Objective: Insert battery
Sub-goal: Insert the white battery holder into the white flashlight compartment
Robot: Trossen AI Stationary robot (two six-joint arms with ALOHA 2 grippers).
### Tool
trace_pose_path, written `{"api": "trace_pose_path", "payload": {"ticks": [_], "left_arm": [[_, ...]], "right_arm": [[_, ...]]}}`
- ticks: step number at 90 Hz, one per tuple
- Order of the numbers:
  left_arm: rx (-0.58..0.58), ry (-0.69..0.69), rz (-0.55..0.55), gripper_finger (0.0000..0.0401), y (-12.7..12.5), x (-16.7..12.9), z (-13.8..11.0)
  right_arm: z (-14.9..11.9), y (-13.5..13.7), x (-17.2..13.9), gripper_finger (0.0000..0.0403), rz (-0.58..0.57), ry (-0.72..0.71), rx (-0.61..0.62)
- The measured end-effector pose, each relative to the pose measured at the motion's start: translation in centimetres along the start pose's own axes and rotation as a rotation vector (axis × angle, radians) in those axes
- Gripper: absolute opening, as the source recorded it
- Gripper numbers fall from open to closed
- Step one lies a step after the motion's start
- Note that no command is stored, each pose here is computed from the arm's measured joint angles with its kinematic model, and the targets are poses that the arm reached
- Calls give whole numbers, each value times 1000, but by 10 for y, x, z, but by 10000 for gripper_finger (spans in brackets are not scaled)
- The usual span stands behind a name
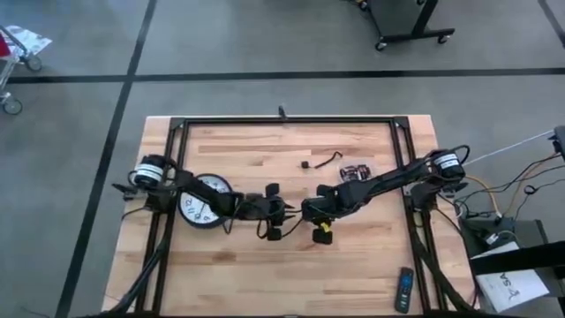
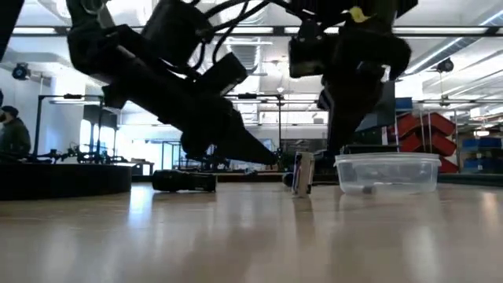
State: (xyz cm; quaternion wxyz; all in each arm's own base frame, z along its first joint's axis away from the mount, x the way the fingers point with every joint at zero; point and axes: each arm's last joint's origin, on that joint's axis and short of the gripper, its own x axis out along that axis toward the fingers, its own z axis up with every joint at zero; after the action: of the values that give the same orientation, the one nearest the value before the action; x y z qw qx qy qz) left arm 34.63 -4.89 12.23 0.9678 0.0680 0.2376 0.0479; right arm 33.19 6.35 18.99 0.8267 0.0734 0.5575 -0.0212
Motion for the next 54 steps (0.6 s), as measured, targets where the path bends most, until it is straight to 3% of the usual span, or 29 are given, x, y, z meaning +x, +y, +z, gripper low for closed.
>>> {"api": "trace_pose_path", "payload": {"ticks": [12, 24, 54], "left_arm": [[-57, 27, 1, 102, 5, 2, 1], [-149, 40, -78, 99, 9, 4, -2], [-138, 43, -177, 109, 4, 10, 0]], "right_arm": [[0, 0, 4, 13, 11, -34, 1], [-2, 0, 9, 13, 18, -61, 20], [-7, -4, 13, 13, -9, -54, 48]]}}
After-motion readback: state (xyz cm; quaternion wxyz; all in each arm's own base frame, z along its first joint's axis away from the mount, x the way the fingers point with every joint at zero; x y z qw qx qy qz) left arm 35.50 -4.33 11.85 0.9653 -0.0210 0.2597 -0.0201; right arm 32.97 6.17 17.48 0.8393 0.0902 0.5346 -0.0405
